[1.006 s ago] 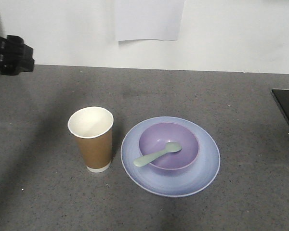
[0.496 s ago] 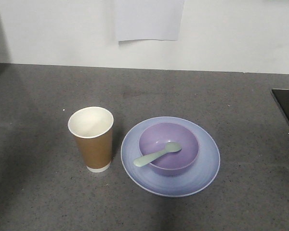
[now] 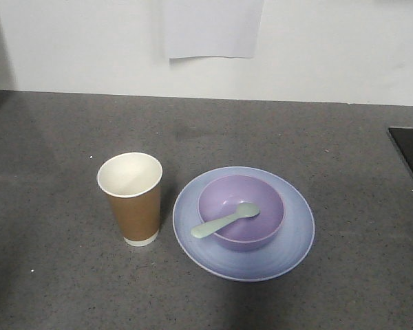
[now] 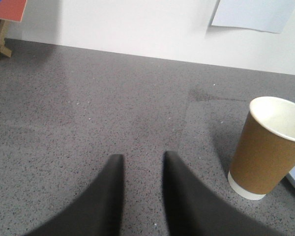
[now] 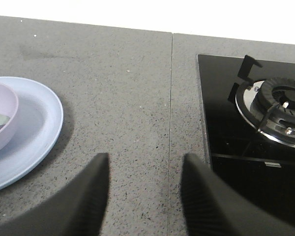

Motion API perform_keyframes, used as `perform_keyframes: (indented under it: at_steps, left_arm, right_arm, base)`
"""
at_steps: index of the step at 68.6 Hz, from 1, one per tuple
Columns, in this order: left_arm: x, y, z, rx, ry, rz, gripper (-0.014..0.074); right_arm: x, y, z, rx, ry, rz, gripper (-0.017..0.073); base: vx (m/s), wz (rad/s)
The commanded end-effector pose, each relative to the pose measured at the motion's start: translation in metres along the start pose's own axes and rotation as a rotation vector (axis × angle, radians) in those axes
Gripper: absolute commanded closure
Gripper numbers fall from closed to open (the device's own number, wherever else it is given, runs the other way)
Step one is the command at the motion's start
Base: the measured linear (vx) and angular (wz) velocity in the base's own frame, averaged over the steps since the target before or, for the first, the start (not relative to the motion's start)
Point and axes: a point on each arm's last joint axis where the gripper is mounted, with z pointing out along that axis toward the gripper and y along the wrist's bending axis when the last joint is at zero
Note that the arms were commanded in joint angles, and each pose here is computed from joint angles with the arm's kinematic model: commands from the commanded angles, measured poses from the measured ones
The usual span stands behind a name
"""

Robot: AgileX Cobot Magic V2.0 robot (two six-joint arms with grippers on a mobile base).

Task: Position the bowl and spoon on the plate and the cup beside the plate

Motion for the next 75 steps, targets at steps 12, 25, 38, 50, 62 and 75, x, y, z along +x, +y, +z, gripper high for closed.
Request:
perform_keyframes:
  at_steps: [12, 25, 38, 50, 62, 75]
  left_arm:
    - [-0.013, -0.004, -0.003, 0.035, -0.094, 0.025, 0.0603]
    - [-0.013, -0.004, -0.003, 0.034, -0.092, 0.024, 0.0601]
    - [-0.013, -0.004, -0.003, 0.034, -0.092, 0.024, 0.0601]
    - [-0.013, -0.004, -0.003, 0.034, -0.092, 0.024, 0.0601]
    - [-0.013, -0.004, -0.003, 0.034, -0.092, 0.024, 0.0601]
    - [-0.002, -0.008, 0.002, 0.102, -0.128, 0.112, 0.0601]
  right_arm:
    - [-0.014, -0.002, -0.003, 0.024, -0.098, -0.015, 0.0571]
    - [-0.012, -0.002, -0.003, 0.023, -0.077, -0.015, 0.0570]
    - [-0.012, -0.002, -0.003, 0.023, -0.077, -0.015, 0.0570]
    - [-0.012, -0.002, -0.003, 0.023, -0.077, -0.016, 0.0570]
    - [-0.012, -0.002, -0.003, 0.023, -0.077, -0.016, 0.0570]
    - [-0.012, -0.002, -0.003, 0.023, -0.077, -0.016, 0.0570]
  base:
    - [0.00, 0.00]
    - [0.00, 0.00]
    - [0.00, 0.00]
    - [0.00, 0.00]
    - [0.00, 0.00]
    - [0.00, 0.00]
